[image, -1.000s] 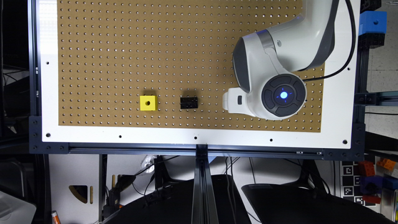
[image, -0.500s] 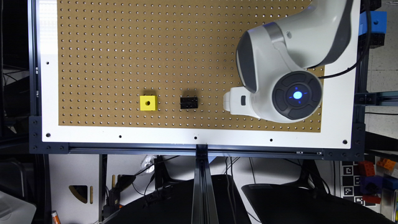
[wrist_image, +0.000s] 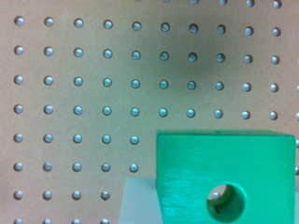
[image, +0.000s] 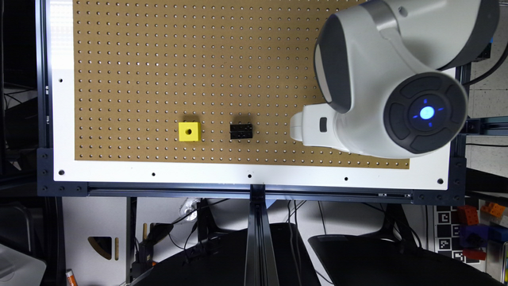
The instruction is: Pick up green block.
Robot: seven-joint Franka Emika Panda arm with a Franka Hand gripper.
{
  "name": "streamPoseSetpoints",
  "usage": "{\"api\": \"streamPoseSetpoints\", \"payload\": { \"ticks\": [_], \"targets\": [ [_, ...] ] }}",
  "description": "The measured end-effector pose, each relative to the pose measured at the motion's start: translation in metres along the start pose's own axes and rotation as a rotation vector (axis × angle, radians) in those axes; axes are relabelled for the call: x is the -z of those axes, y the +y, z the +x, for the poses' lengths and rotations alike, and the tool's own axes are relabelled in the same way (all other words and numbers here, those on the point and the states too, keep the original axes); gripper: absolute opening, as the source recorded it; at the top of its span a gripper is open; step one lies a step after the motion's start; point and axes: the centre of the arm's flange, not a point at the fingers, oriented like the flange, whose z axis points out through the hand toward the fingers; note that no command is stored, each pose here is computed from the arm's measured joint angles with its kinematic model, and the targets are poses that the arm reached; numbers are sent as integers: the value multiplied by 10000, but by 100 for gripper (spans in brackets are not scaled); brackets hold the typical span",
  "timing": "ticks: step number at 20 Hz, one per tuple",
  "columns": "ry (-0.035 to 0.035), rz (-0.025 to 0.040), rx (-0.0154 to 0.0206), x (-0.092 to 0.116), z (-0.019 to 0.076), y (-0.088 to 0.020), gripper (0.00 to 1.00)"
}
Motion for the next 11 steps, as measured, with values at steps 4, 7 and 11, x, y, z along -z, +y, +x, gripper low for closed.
{"api": "streamPoseSetpoints", "payload": {
  "ticks": [4, 7, 11],
  "targets": [
    [177, -36, 1, 399, -49, 4, 0],
    [200, -78, -7, 489, -75, 8, 0],
    [175, -105, -13, 466, -73, 10, 0]
  ]
}}
